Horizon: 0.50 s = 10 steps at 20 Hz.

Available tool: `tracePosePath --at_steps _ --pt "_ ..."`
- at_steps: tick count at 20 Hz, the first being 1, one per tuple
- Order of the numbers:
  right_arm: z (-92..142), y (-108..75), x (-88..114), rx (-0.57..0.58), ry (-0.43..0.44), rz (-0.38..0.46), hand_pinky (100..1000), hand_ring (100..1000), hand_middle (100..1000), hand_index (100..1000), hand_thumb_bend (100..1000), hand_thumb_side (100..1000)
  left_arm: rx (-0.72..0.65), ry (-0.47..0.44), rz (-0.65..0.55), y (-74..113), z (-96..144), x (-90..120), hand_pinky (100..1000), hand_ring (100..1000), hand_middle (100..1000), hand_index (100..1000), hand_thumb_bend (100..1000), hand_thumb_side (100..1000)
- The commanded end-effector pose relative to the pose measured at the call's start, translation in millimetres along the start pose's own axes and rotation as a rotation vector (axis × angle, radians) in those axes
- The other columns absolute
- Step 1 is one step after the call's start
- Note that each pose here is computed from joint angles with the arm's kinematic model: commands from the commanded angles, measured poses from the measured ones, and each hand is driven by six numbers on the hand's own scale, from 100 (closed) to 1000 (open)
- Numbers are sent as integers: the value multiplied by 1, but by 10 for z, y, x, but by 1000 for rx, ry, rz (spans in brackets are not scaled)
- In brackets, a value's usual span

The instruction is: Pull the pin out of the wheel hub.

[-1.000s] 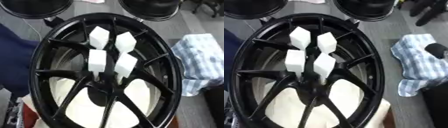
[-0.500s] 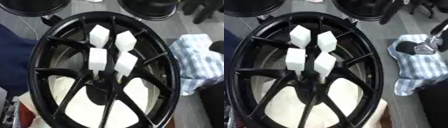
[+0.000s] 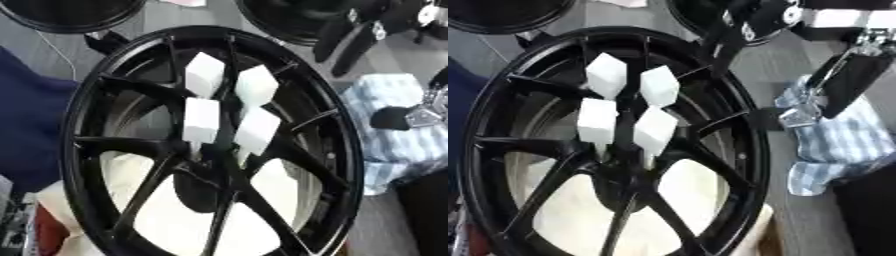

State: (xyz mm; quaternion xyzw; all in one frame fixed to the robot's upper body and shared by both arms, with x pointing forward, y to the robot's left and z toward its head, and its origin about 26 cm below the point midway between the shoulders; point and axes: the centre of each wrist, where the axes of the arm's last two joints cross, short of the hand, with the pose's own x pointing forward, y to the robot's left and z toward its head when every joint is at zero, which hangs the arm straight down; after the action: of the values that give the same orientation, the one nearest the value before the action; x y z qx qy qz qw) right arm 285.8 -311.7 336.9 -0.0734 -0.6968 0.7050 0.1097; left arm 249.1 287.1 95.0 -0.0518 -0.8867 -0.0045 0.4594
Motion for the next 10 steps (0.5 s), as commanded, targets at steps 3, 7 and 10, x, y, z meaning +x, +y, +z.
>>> tracePosePath --at_steps 3,7,10 --pt "1 -32 -24 -4 50 -2 830 795 750 751 444 278 -21 -16 0 -6 -54 69 839 642 638 750 100 781" --pt "15 -21 -144 -41 116 -18 825 790 745 764 467 234 -25 -19 0 -16 -65 69 840 642 638 750 100 781" --pt "12 2 -251 -64 163 -30 824 789 745 768 465 210 -30 -22 0 -28 -74 68 840 642 638 750 100 782"
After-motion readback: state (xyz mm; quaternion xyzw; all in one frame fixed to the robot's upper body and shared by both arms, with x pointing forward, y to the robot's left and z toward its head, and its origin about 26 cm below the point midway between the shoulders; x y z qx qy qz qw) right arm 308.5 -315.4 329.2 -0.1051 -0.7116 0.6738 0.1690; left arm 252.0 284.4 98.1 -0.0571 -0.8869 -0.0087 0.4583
